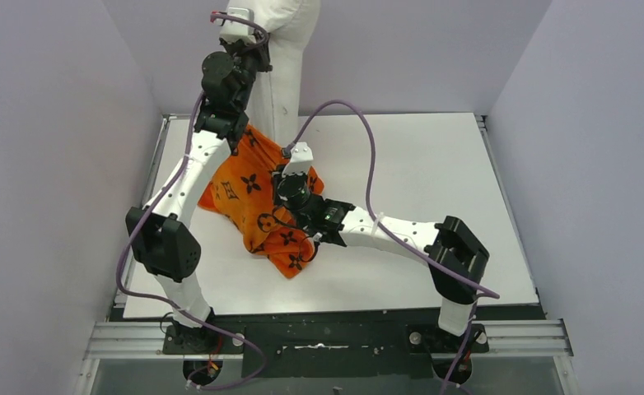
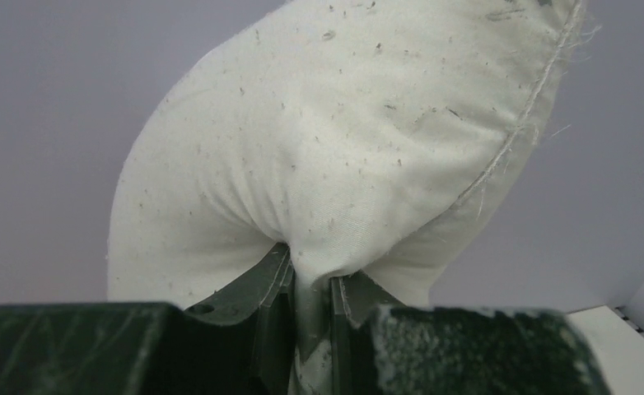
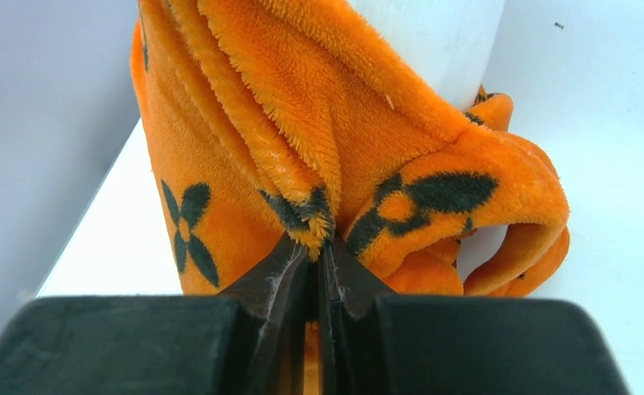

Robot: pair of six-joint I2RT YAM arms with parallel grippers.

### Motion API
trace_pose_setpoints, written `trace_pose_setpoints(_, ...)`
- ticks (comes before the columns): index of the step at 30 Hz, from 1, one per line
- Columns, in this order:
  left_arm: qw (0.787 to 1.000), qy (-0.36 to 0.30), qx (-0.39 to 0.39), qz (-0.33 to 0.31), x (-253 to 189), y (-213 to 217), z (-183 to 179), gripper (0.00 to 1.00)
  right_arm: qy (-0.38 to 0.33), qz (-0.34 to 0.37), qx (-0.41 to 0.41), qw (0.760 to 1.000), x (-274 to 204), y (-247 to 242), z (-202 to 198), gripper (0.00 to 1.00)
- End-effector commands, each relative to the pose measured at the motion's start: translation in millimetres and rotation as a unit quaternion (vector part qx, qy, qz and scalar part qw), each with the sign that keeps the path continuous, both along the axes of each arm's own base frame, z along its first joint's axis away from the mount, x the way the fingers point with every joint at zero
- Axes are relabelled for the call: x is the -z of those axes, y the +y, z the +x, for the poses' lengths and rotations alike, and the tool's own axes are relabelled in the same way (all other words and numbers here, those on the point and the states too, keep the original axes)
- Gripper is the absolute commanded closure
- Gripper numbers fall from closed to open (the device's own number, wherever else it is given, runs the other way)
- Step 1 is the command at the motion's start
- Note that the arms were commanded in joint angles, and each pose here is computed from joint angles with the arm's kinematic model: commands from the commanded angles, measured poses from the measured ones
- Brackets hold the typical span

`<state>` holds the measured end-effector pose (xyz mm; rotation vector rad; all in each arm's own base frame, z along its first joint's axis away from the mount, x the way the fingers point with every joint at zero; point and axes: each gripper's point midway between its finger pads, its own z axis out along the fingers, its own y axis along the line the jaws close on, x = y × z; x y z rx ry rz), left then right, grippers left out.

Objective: Remove the pillowcase from the pillow

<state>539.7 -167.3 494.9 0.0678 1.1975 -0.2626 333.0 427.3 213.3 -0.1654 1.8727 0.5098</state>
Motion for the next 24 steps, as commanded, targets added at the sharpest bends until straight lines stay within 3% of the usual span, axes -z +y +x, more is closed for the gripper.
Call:
trace_pose_setpoints(1, 0.934, -0.33, -0.068, -0.119, -226.8, 90.2, -124.5, 1.0, 0.182, -0.221, -0.102, 0.953, 171.2, -25.7, -117.3, 1.0)
trace_pose_setpoints(11, 0.928, -0.333, -0.098, -0.138, -240.9, 126.3, -114.3, 1.0, 0.24, -0.231, -0.156, 0.93, 207.2, -51.1, -174.7, 0.96)
trace_pose_setpoints(20, 0.92, -0.346, -0.112, -0.149, -253.8, 147.1, -116.3, 1.0, 0.27, -0.282, -0.205, 0.898, 230.8, -69.9, -229.1, 0.95)
trace_pose_setpoints(24, 0.922, -0.341, -0.099, -0.156, -253.2, 146.7, -116.0, 1.0, 0.265, -0.264, -0.192, 0.907, 223.0, -79.5, -226.9, 0.95)
